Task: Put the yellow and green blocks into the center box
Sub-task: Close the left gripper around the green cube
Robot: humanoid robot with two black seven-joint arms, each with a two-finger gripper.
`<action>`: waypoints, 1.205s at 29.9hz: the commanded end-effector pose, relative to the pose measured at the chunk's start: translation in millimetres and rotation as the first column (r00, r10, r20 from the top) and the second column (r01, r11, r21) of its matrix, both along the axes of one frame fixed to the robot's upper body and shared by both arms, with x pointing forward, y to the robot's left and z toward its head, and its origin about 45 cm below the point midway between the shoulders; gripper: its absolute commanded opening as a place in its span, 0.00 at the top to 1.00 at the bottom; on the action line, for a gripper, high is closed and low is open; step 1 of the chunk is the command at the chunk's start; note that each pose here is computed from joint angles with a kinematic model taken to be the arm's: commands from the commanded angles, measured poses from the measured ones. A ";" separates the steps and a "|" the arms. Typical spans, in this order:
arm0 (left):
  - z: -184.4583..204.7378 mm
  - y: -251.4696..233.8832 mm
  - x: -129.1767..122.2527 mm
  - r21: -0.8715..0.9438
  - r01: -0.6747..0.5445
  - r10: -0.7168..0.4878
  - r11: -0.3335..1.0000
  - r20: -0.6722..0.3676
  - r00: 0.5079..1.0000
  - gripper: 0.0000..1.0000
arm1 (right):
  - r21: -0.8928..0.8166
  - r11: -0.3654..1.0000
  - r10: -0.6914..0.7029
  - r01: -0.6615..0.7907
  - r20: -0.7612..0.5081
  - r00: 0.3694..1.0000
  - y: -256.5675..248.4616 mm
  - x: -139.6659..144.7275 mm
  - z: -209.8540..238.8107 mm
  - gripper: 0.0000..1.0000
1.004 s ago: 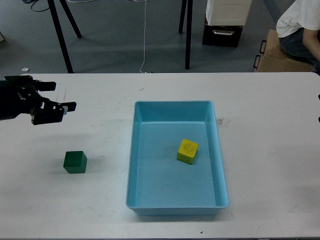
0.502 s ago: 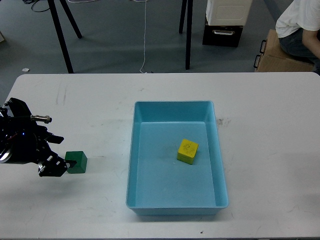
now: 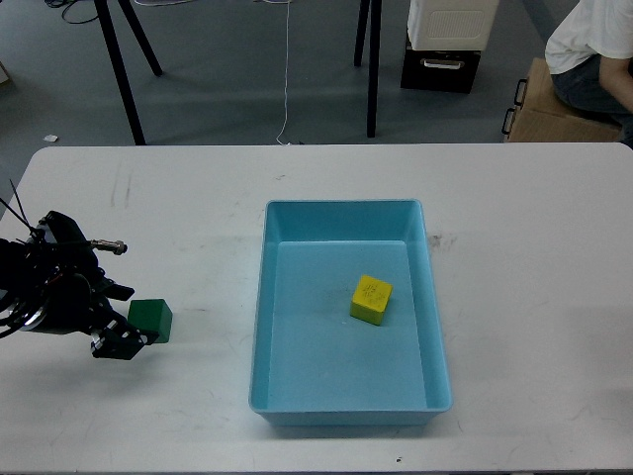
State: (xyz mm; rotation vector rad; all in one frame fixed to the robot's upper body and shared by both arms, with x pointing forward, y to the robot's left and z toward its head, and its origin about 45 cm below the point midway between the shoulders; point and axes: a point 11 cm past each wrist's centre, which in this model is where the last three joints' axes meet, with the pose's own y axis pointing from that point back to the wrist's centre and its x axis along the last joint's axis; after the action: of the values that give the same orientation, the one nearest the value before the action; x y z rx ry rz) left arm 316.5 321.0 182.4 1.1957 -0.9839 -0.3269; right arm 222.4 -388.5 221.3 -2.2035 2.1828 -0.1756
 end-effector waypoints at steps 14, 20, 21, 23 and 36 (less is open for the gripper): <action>-9.5 -18.8 8.6 -0.024 0.014 -0.015 1.000 -0.006 1.000 0.10 | 0.027 1.000 -0.015 0.015 -0.001 1.000 -2.1 -0.2 -0.9 0.01; -17.0 -17.8 7.5 -0.011 0.013 -0.013 1.000 -0.023 1.000 0.16 | 0.026 0.999 -0.027 0.027 0.003 1.000 -4.0 -0.2 -0.1 0.01; -18.7 -17.4 6.0 -0.006 0.015 -0.016 1.000 -0.029 0.999 0.18 | 0.026 0.999 -0.027 0.027 0.001 1.000 -4.0 -0.2 -0.2 0.01; -19.5 -17.2 5.3 -0.001 0.018 -0.018 1.000 -0.032 0.999 0.24 | 0.027 0.999 -0.026 0.026 0.000 1.000 -3.6 -0.2 -0.6 0.01; -17.3 -15.3 8.9 0.004 0.013 -0.013 1.000 -0.024 1.000 0.61 | 0.032 0.999 -0.030 0.030 -0.001 1.000 -4.8 -0.3 -1.1 0.01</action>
State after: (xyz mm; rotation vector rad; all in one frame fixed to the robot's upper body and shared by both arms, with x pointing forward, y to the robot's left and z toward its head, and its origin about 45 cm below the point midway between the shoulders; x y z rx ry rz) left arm 324.6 304.0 165.1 1.1821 -0.9734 -0.3559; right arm 222.1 -392.9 220.5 -2.1561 2.2021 -0.1406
